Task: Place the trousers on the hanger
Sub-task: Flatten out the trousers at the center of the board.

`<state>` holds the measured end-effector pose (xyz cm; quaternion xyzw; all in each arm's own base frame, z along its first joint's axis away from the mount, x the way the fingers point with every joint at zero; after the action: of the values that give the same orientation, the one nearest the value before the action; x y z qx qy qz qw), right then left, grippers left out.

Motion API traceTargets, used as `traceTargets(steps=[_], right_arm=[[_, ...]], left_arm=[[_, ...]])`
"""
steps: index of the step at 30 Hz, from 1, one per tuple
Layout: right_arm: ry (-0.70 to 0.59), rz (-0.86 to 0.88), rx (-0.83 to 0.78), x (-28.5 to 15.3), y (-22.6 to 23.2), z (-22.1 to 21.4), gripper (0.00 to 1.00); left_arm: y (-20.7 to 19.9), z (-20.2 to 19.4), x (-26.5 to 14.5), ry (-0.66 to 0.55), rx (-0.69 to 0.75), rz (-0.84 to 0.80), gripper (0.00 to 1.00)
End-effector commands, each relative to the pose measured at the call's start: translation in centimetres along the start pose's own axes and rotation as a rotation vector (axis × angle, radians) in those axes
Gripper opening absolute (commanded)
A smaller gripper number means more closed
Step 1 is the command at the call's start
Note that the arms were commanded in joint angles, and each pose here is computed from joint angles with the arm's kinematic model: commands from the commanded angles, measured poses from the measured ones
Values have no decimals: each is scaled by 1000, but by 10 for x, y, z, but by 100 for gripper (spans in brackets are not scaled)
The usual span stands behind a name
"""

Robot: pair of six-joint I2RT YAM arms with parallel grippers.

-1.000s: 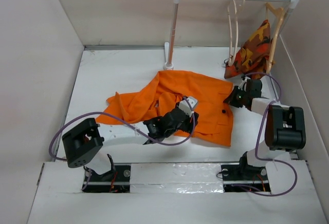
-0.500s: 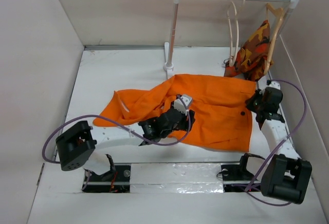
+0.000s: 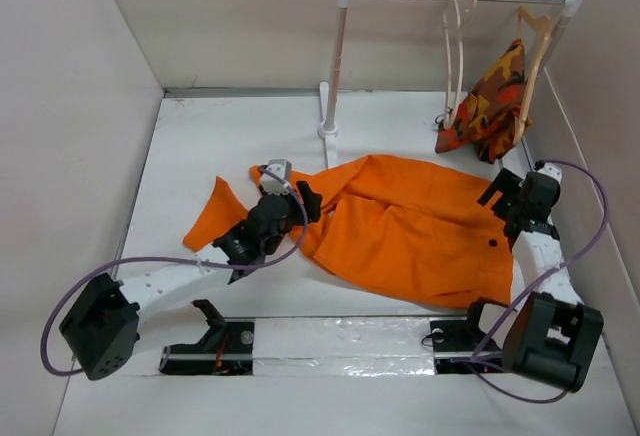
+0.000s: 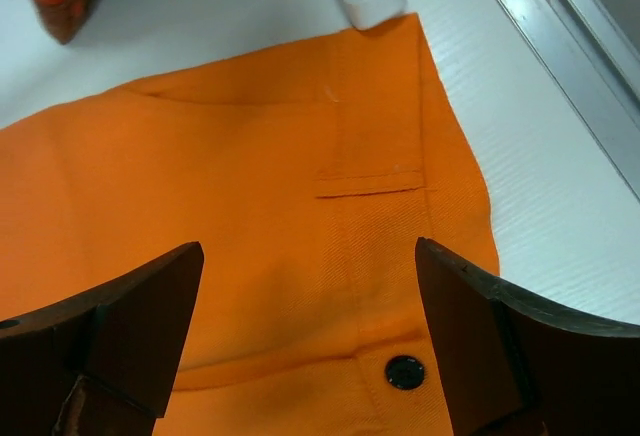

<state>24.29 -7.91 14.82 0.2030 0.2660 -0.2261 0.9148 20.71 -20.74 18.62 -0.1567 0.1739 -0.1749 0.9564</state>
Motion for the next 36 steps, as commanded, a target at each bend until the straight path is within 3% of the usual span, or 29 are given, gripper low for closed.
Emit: traceTargets(steps=[1, 2, 4, 5, 6, 7, 8, 14, 19, 23, 26, 28, 33, 36], right_arm=[[-126, 78, -55, -22, 15, 13, 93], [-140, 94, -58, -28, 17, 11, 93], [-195, 169, -60, -45, 25, 8, 79], [-213, 245, -81, -51, 35, 5, 65], [-205, 305, -98, -56, 40, -3, 23], [-238, 348, -114, -65, 44, -3, 6], [-221, 404, -148, -70, 54, -10, 0], [-133, 678, -363, -85, 94, -46, 0], [-77, 867, -518, -107, 134, -73, 14], [-89, 986, -579, -120, 172, -84, 21], [-60, 1008, -629, -122, 192, -91, 23], [-45, 1029, -658, -123, 201, -94, 25], [-19, 1017, -690, -124, 207, -104, 33], [-21, 1004, -689, -122, 205, -105, 34]], left_arm=[[24, 11, -7, -82, -133, 74, 58], [32, 9, -9, -78, -150, 99, 58], [45, 4, -14, -83, -217, 140, 58], [57, 0, -16, -80, -240, 198, 58], [61, -2, -18, -88, -306, 217, 57], [65, -2, -24, -103, -345, 224, 56], [74, -14, -28, -83, -366, 263, 55], [103, -21, -53, -105, -471, 482, 55], [118, -24, -76, -129, -530, 621, 59], [125, -3, -72, -288, -528, 635, 78], [125, 17, -55, -292, -444, 637, 78], [133, 12, -40, -225, -377, 714, 77], [147, 9, -12, -158, -355, 795, 66], [151, 12, -8, -180, -333, 809, 31]])
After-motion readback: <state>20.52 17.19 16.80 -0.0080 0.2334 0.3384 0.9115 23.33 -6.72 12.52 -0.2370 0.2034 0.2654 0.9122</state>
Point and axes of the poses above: each gripper's point midway between its finger pads, its own x axis out along the fingers, its own y axis along the line the jaws close on, z = x × y, the point moved 8 cm from there along -x, back along the fingers, and after that the axes turned 2 degrees about x, right-handed, at the moved point
